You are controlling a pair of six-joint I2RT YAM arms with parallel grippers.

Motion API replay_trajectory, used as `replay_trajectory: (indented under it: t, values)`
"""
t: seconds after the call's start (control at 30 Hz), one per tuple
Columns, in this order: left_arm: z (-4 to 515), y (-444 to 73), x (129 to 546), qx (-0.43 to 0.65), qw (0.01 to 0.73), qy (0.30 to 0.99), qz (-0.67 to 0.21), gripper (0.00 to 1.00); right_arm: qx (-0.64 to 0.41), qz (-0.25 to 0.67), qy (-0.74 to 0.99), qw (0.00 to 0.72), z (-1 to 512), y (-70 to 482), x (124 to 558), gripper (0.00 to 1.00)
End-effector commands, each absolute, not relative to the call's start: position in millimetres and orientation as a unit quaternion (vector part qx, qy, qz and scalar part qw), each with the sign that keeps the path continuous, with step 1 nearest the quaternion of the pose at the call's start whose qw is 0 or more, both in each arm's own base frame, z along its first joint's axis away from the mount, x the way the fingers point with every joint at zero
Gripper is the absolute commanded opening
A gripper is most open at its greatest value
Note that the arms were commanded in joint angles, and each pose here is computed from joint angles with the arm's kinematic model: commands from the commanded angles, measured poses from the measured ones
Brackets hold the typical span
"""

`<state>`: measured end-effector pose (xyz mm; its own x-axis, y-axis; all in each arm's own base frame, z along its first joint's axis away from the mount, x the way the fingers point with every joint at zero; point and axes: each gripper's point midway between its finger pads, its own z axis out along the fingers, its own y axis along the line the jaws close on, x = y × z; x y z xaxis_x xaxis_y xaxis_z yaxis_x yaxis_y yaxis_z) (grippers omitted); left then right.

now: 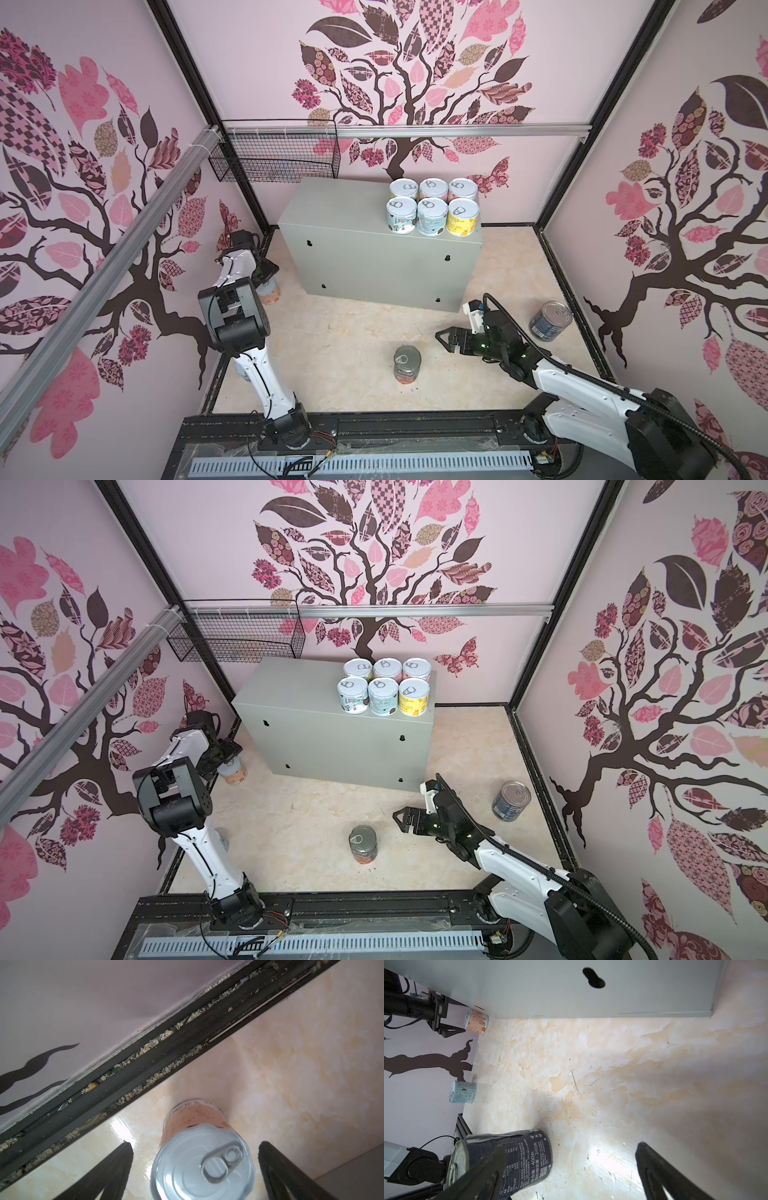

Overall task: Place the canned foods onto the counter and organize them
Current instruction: 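Close the left gripper around the orange-labelled can and lift it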

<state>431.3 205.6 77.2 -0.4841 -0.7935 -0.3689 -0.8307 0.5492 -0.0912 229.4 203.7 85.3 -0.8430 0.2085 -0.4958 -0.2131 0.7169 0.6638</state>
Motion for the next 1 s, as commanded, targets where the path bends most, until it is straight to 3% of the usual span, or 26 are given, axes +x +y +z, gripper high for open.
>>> replay_trajectory:
  t: [0.0, 0.23, 0.6, 0.97]
  values:
    - [78.2, 210.7, 437.9, -0.465, 0.188, 0.864, 0.052, 0.98, -0.004, 0.379, 0.880, 0.286, 88.3, 206.5, 233.0, 1.00]
    - [65.3, 210.8, 440.5, -0.456, 0.177, 0.871, 0.052, 0.98, -0.003, 0.374, 0.882, 0.285, 85.8, 206.0, 234.2, 1.00]
    - [47.9, 204.9, 432.3, -0.434, 0.165, 0.882, 0.077, 0.81, -0.003, 0.372, 0.883, 0.285, 84.5, 205.4, 233.8, 1.00]
    - [46.1, 194.3, 428.2, -0.410, 0.180, 0.887, 0.110, 0.90, -0.005, 0.376, 0.881, 0.286, 85.3, 205.4, 231.7, 1.00]
